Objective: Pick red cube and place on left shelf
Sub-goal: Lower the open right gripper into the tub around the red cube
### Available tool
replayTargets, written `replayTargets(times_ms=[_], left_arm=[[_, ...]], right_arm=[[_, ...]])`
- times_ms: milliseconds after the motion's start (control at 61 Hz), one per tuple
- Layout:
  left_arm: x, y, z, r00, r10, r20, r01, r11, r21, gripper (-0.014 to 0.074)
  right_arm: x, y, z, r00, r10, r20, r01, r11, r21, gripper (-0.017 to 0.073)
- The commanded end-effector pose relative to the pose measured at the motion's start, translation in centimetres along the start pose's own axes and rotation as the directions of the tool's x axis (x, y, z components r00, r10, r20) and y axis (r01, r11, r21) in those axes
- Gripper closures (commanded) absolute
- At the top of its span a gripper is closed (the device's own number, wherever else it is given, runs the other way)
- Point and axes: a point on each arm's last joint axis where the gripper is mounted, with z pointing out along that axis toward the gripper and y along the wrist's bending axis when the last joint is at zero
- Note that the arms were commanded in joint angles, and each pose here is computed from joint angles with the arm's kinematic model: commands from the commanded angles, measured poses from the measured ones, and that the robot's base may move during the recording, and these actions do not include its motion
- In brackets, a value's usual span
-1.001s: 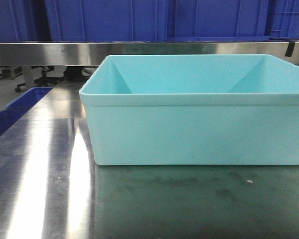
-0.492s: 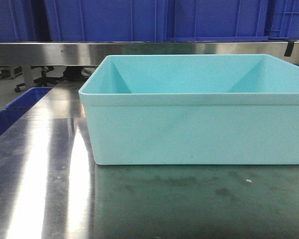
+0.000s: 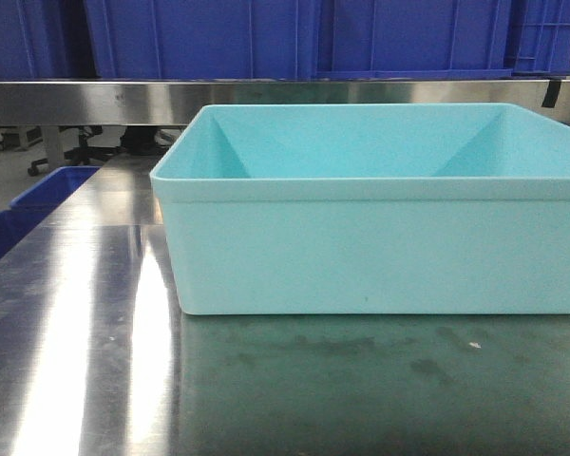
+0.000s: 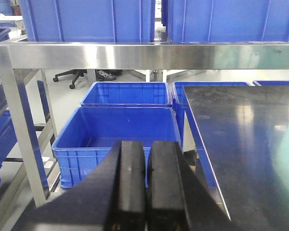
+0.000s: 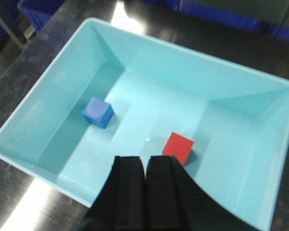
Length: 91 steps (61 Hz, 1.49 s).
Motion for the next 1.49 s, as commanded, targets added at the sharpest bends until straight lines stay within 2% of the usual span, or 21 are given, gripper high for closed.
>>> replayTargets(times_ms=[0, 131, 262, 328, 443, 591, 722, 820, 952, 1034, 1165, 1477], left_arm=[[-0.1, -0.1, 0.0, 0.997, -0.008, 0.079, 0.007, 1.000, 0.012, 0.0492], [-0.1, -0.1, 0.0, 0.997, -0.008, 0.079, 0.007, 1.000, 0.012, 0.0492], [-0.1, -0.1, 0.0, 0.997, -0.008, 0.079, 0.007, 1.000, 0.012, 0.0492], [-0.1, -0.1, 0.0, 0.997, -0.008, 0.079, 0.007, 1.000, 0.012, 0.0492], [-0.1, -0.1, 0.0, 0.997, -0.008, 0.079, 0.007, 1.000, 0.012, 0.0492], [-0.1, -0.1, 0.0, 0.997, -0.008, 0.079, 0.007, 1.000, 0.012, 0.0492], [-0.1, -0.1, 0.0, 0.997, -0.008, 0.079, 0.007, 1.000, 0.012, 0.0492], [-0.1, -0.1, 0.0, 0.997, -0.008, 0.079, 0.007, 1.000, 0.012, 0.0492], [-0.1, -0.1, 0.0, 0.997, -0.008, 0.079, 0.007, 1.000, 0.012, 0.0492], [-0.1, -0.1, 0.0, 0.997, -0.008, 0.079, 0.007, 1.000, 0.012, 0.0492], [-0.1, -0.1, 0.0, 0.997, -0.008, 0.079, 0.007, 1.000, 0.012, 0.0492], [-0.1, -0.1, 0.0, 0.997, -0.008, 0.079, 0.007, 1.000, 0.012, 0.0492]], right_arm=[[-2.4, 0.1, 1.1, 0.998, 0.048, 0.031, -0.048, 0.999, -0.008, 0.0508], [-3.4, -0.1, 4.5, 0.991, 0.126, -0.047, -0.126, 0.992, 0.011, 0.0508], [-3.3, -0.3, 7.1, 0.985, 0.137, -0.109, -0.135, 0.991, 0.023, 0.0505], [-3.0, -0.5, 8.3, 0.979, 0.140, -0.148, -0.137, 0.990, 0.032, 0.0474], [-2.6, -0.7, 9.7, 0.971, 0.145, -0.190, -0.140, 0.989, 0.041, 0.0333], [-2.0, -0.8, 11.1, 0.959, 0.149, -0.242, -0.141, 0.989, 0.051, 0.0057], [-2.1, -1.0, 11.9, 0.963, 0.147, -0.227, -0.138, 0.989, 0.054, -0.0060], [-1.9, -1.1, 12.4, 0.961, 0.142, -0.239, -0.130, 0.989, 0.065, -0.0060], [-1.1, -1.5, 13.9, 0.933, 0.217, -0.288, -0.189, 0.974, 0.124, -0.0060], [-0.6, -2.0, 14.9, 0.919, 0.232, -0.318, -0.184, 0.967, 0.174, -0.0060], [0.3, -2.4, 16.7, 0.893, 0.279, -0.352, -0.211, 0.952, 0.220, -0.0060], [1.4, -2.8, 20.2, 0.883, 0.294, -0.365, -0.217, 0.947, 0.237, -0.0056]])
